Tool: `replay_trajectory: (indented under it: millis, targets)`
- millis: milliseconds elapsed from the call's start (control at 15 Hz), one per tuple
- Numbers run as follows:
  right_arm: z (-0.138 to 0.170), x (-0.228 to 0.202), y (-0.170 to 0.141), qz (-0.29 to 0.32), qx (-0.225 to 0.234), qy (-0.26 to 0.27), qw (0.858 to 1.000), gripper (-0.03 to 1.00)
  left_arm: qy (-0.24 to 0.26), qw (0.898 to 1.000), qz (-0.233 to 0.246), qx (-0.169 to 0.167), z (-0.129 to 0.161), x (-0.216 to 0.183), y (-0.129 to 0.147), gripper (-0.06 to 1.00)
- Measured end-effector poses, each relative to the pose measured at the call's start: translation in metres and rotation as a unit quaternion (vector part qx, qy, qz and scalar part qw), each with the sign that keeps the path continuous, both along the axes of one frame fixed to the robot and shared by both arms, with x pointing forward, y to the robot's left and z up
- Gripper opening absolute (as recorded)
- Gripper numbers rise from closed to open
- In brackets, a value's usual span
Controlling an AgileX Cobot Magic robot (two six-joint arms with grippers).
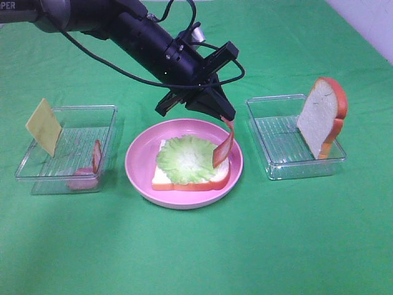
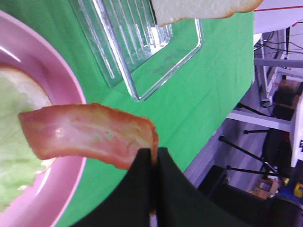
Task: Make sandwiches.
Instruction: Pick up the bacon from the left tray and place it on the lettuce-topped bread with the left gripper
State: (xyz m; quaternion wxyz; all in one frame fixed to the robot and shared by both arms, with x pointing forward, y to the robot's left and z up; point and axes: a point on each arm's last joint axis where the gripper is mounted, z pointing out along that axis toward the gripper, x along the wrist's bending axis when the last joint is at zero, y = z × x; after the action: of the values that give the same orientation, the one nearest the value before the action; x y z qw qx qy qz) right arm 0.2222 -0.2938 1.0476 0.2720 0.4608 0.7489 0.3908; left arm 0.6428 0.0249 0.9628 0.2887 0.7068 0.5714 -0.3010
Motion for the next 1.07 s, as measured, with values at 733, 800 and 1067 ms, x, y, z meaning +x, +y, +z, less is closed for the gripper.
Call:
replay_trajectory:
  millis: [733, 800, 1067]
  targets:
    - [0.0, 0.0, 0.0, 0.0, 0.0, 0.0, 1.0, 0.74, -0.066, 0.97, -0.01, 0.234, -0.025, 0.009, 0.036, 0.0]
    - [0.0, 0.0, 0.0, 0.0, 0.0, 0.0, 1.0, 0.74, -0.067, 0.969, -0.007, 0.237, -0.025, 0.01, 0.036, 0.0]
    - [0.0, 0.0, 0.0, 0.0, 0.0, 0.0, 1.0, 0.74, -0.072, 0.968, 0.002, 0.239, -0.025, 0.012, 0.036, 0.01]
